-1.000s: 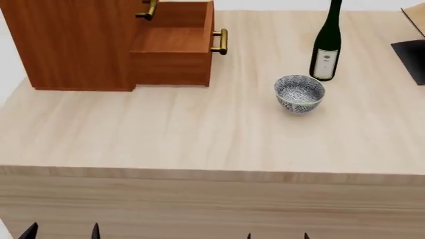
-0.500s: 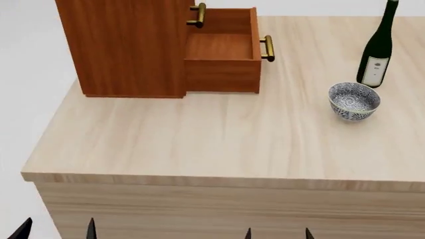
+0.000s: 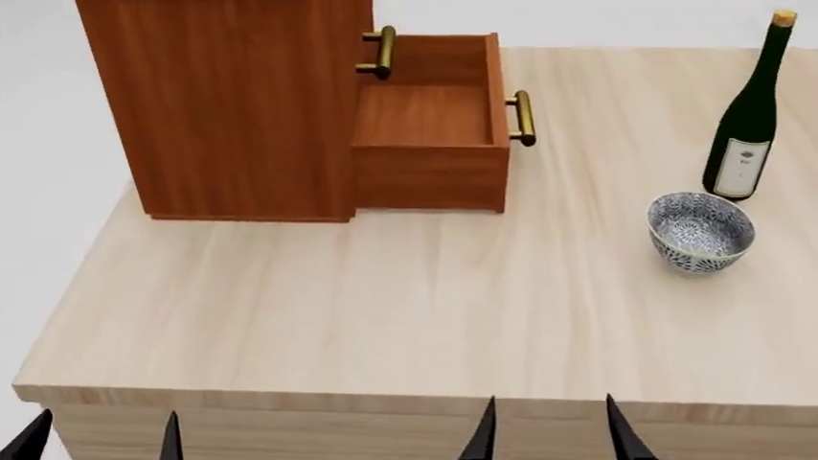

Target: Put the bowl in the bottom drawer of the cabinet.

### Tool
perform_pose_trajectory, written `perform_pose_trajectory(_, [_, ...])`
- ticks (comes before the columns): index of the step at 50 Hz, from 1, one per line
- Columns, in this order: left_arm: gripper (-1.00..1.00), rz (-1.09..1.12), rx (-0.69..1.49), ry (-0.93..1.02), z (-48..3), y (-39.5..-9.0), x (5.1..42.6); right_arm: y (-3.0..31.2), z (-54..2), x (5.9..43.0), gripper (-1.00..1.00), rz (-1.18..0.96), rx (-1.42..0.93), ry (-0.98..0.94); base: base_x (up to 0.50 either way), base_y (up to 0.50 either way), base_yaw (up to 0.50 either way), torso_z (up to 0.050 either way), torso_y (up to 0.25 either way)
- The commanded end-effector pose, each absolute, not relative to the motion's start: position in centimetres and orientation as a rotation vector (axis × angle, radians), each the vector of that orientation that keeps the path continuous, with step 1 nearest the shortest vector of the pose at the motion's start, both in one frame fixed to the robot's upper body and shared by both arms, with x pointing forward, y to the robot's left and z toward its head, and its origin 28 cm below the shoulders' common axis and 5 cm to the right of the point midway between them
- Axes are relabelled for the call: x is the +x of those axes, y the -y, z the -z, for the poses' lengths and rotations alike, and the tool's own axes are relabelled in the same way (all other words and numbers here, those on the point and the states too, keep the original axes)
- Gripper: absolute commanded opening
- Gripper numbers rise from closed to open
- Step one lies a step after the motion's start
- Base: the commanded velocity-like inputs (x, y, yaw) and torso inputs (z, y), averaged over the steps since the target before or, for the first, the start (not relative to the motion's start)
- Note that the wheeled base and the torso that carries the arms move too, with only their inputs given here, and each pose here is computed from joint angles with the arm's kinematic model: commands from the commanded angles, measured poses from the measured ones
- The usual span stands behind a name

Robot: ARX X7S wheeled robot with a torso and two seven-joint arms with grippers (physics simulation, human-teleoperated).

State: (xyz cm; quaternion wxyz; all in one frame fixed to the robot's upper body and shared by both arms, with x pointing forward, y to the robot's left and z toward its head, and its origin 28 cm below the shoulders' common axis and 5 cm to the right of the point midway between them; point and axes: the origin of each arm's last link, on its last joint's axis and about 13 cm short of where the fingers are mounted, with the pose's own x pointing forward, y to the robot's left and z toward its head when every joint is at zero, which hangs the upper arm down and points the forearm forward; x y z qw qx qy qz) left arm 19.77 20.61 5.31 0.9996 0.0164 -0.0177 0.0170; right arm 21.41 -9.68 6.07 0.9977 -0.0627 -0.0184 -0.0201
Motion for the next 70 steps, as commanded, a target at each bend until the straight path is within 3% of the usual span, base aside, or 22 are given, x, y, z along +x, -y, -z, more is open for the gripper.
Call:
perform_pose_trajectory(1, [1.00, -0.043, 0.051, 0.054, -6.5, -20.6, 19.3, 9.7, -8.5, 21.4, 1.00, 0.049, -0.143, 0.095, 0.50, 0.03, 0.00, 0.000, 0.000])
perform_pose_trajectory(15, [1.00, -0.028, 0.044, 0.071, -7.2, -20.4, 18.9, 9.8, -10.9, 20.8, 1.00, 0.076, -0.145, 0.170, 0.45, 0.03, 0.00, 0.000, 0.000])
perform_pose_trajectory(44, [1.00, -0.005, 0.072, 0.103, -9.4, -20.6, 16.0, 10.2, -11.5, 23.2, 1.00, 0.070, -0.161, 0.142, 0.02, 0.00, 0.00, 0.000, 0.000])
perform_pose_trajectory(70, [1.00, -0.038, 0.059, 0.105, -9.3, -21.3, 16.1, 10.2, -11.7, 24.1, 1.00, 0.066, -0.169, 0.134, 0.49, 0.00, 0.00, 0.000, 0.001])
